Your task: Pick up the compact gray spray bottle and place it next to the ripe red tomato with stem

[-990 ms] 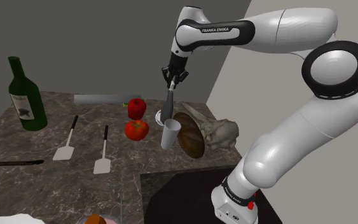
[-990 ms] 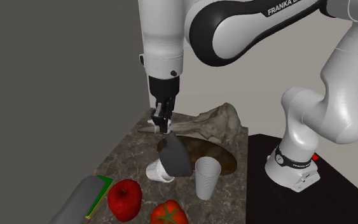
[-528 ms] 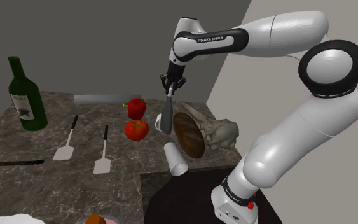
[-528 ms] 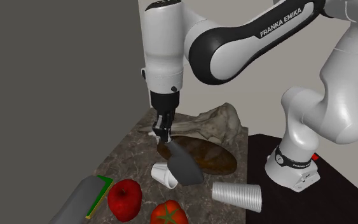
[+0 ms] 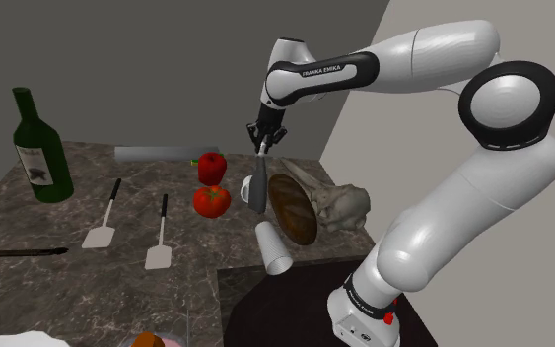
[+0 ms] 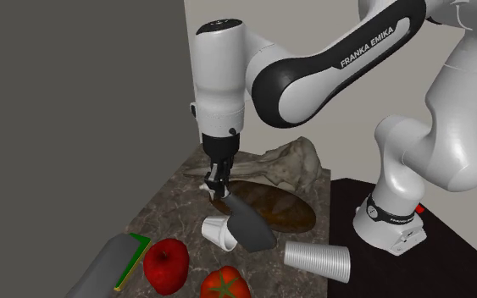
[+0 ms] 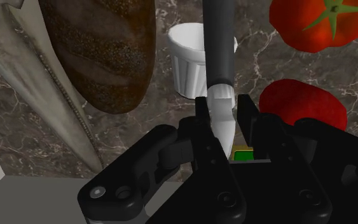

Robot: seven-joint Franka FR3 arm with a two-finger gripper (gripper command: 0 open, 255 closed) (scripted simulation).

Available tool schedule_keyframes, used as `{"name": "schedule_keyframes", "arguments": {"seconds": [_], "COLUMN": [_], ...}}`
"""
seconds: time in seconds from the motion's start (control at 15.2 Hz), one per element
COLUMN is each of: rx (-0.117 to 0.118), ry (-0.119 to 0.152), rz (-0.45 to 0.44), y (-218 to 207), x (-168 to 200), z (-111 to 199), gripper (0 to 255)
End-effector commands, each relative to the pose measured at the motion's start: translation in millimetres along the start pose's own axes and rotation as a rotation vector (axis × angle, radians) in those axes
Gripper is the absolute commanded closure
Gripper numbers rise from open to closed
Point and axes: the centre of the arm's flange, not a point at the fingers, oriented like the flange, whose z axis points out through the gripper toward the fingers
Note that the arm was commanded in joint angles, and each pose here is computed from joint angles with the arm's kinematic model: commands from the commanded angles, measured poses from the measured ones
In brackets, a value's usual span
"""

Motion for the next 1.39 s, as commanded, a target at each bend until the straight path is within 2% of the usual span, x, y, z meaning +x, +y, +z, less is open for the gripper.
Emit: {"name": "schedule_keyframes", "arguments": {"seconds": [0.0, 0.2, 0.26, 0.59, 0.86, 1.32], "rx": [0.0, 0.0, 0.0, 0.0, 0.0, 0.0], "ry": [0.0, 0.0, 0.0, 0.0, 0.0, 0.0], "rz": [0.0, 0.0, 0.0, 0.0, 0.0, 0.0], "y": [-0.1, -0.1, -0.1, -0.1, -0.1, -0.1], "x": [0.2, 0.2, 0.2, 0.2, 0.2, 0.2], "z": [0.3, 0.2, 0.2, 0.2, -49.7, -49.7], "gripper": [255, 255, 0, 0, 0, 0]}}
